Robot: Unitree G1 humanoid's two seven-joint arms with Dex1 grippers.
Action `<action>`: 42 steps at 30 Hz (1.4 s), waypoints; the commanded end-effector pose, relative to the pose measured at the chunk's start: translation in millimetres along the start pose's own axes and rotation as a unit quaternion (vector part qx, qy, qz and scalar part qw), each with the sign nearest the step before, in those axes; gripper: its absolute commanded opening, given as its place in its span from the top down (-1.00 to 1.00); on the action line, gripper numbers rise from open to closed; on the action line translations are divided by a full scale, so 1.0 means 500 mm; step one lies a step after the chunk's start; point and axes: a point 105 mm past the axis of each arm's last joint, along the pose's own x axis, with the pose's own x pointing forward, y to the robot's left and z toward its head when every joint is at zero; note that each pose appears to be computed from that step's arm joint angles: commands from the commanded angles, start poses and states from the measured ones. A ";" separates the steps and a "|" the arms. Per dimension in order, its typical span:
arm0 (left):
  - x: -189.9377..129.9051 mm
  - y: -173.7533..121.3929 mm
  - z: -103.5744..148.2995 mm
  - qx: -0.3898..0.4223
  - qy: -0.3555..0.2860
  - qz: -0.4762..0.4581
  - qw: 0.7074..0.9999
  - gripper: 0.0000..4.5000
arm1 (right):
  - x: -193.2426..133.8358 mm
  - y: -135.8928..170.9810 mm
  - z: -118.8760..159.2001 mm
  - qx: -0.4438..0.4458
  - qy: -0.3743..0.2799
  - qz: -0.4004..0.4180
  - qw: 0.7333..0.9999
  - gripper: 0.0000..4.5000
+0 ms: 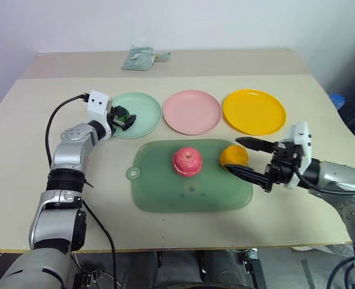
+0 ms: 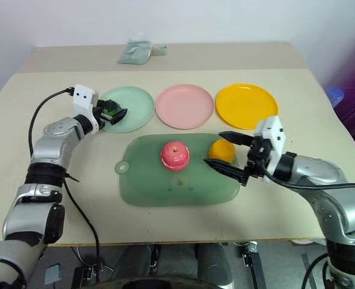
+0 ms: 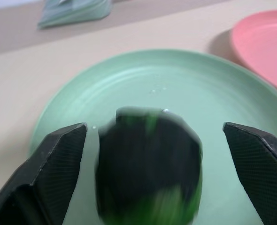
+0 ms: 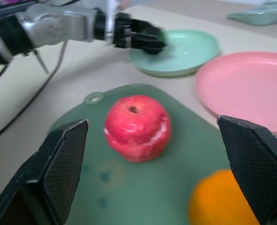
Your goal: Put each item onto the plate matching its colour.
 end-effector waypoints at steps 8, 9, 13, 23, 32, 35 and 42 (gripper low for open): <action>-0.171 -0.108 0.053 0.050 -0.111 -0.199 0.972 -0.98 | 0.141 0.042 -0.004 -0.037 0.008 0.010 0.999 -1.00; -0.189 -0.128 0.032 0.052 -0.089 -0.226 0.969 -0.98 | 0.151 0.038 -0.011 -0.031 0.017 0.006 0.999 -1.00; -0.254 -0.190 -0.032 0.061 -0.022 -0.304 0.950 -0.98 | 0.180 0.025 -0.041 -0.013 0.053 0.007 0.998 -1.00; -0.320 -0.250 -0.053 0.037 -0.004 -0.343 0.939 -1.00 | 0.197 -0.013 -0.015 -0.031 0.051 -0.023 0.998 -0.38; -0.310 -0.234 -0.048 0.007 -0.031 -0.280 0.959 -1.00 | 0.229 -0.143 0.071 -0.018 -0.009 -0.160 0.987 -0.38; -0.303 -0.227 -0.052 0.009 -0.038 -0.253 0.967 -1.00 | 0.282 -0.195 0.065 0.006 0.001 -0.199 0.980 -0.38; -0.298 -0.236 -0.062 0.025 -0.044 -0.235 0.971 -1.00 | 0.310 -0.247 0.092 -0.037 -0.039 -0.240 0.969 -0.99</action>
